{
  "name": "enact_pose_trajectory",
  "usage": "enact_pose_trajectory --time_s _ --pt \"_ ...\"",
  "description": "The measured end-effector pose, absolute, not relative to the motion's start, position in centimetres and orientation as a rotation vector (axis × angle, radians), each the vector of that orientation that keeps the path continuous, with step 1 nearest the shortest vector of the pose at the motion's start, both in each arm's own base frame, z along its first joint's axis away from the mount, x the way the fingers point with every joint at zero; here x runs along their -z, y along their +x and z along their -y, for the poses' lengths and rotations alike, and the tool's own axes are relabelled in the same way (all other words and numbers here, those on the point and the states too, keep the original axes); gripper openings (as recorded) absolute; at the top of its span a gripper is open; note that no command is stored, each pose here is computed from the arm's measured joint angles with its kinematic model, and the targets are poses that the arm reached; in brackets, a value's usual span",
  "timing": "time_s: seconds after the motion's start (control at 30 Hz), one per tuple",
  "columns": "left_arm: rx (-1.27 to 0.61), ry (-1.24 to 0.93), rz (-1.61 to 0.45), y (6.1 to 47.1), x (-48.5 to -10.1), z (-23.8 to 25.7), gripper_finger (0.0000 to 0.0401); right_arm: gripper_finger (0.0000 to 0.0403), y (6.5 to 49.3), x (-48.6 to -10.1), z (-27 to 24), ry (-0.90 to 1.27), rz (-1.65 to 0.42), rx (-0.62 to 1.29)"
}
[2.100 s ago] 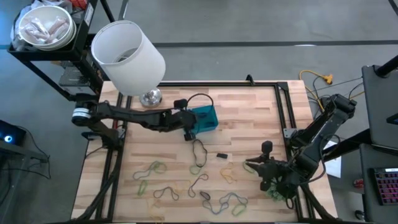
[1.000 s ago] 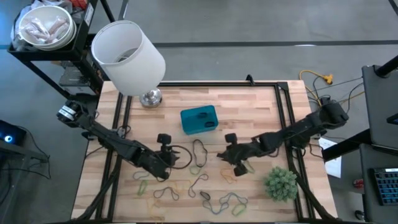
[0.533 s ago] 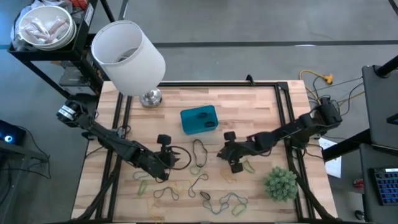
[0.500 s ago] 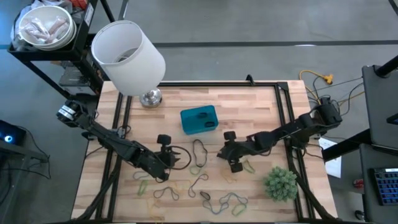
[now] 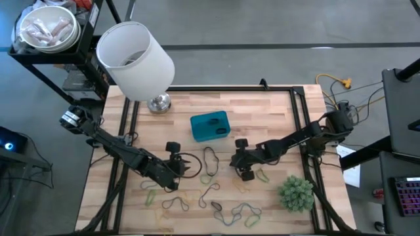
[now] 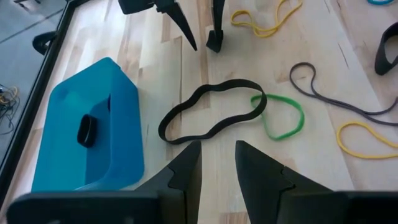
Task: Pick and place rubber bands into bin
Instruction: Put the black rubber band into the blue bin
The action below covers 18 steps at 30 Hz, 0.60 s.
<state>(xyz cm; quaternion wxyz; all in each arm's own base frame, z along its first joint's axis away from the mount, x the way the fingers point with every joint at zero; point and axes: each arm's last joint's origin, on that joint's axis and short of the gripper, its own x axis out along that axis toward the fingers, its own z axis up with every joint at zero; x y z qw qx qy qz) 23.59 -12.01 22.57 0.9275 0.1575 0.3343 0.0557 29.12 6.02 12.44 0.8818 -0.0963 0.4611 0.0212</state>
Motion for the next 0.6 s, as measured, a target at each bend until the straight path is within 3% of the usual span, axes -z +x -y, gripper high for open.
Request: enact_pose_trajectory --time_s 0.2,0.47,0.6 --pt "-0.114 0.322 -0.684 23.6 -22.58 12.03 0.0082 0.013 29.34 -12.6 -6.08 -0.202 -0.934 -0.051" --pt "-0.114 0.323 -0.685 23.58 -22.54 12.02 0.0082 0.0051 29.35 -12.61 -6.12 -0.211 -0.93 -0.056" --pt "-0.114 0.323 -0.685 23.59 -22.54 12.02 0.0082 0.0033 29.38 -12.63 -6.14 -0.187 -0.928 -0.052"
